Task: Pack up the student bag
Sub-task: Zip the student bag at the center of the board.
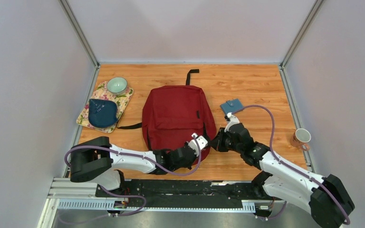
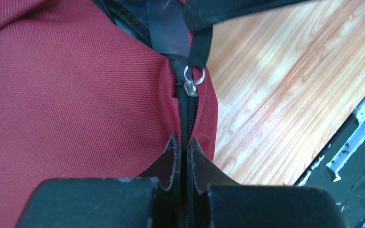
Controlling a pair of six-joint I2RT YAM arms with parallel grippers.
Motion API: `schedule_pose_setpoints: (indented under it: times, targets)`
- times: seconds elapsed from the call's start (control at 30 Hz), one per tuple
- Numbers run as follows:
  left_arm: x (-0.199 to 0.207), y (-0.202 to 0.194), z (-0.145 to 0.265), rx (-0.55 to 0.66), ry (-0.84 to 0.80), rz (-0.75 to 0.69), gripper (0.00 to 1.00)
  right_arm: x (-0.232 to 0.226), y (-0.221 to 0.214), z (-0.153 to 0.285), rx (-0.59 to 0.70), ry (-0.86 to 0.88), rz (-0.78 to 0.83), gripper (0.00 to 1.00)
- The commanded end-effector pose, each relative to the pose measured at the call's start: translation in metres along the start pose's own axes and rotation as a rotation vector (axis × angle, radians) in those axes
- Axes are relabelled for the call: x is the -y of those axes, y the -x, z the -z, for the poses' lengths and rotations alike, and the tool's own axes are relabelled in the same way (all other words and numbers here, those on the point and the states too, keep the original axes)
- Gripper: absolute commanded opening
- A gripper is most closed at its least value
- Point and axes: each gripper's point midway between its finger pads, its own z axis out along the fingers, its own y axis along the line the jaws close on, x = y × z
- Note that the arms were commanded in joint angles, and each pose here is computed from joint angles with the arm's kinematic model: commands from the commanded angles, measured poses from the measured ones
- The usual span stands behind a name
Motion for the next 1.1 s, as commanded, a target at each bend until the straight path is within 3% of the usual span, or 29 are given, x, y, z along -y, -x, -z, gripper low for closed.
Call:
schedule_pose_setpoints:
  times: [0.0, 0.3, 0.6, 0.8, 0.9, 1.07]
  targets:
    - [0.025, -0.049, 0.017, -0.117, -0.123, 0.038, 0.0, 0.008, 0.045, -0.013, 0.14, -0.097, -0.013, 0.0]
    - [0.026, -0.089, 0.03, -0.194, -0.101, 0.023, 0.0, 0.011, 0.078, -0.022, 0.201, -0.118, -0.033, 0.0]
    - [0.011, -0.094, 0.044, -0.169, -0.068, 0.041, 0.0, 0.01, 0.082, -0.006, 0.251, -0.11, -0.059, 0.0]
    - [0.011, -0.084, 0.05, -0.141, -0.08, 0.036, 0.0, -0.059, 0.114, 0.038, 0.324, 0.165, -0.005, 0.0]
    - [0.014, -0.08, 0.052, -0.132, -0.097, 0.031, 0.0, -0.046, 0.12, 0.036, 0.351, 0.089, 0.013, 0.0]
    - [0.016, -0.075, 0.055, -0.126, -0.115, 0.026, 0.0, -0.026, 0.106, 0.008, 0.267, 0.027, -0.006, 0.0]
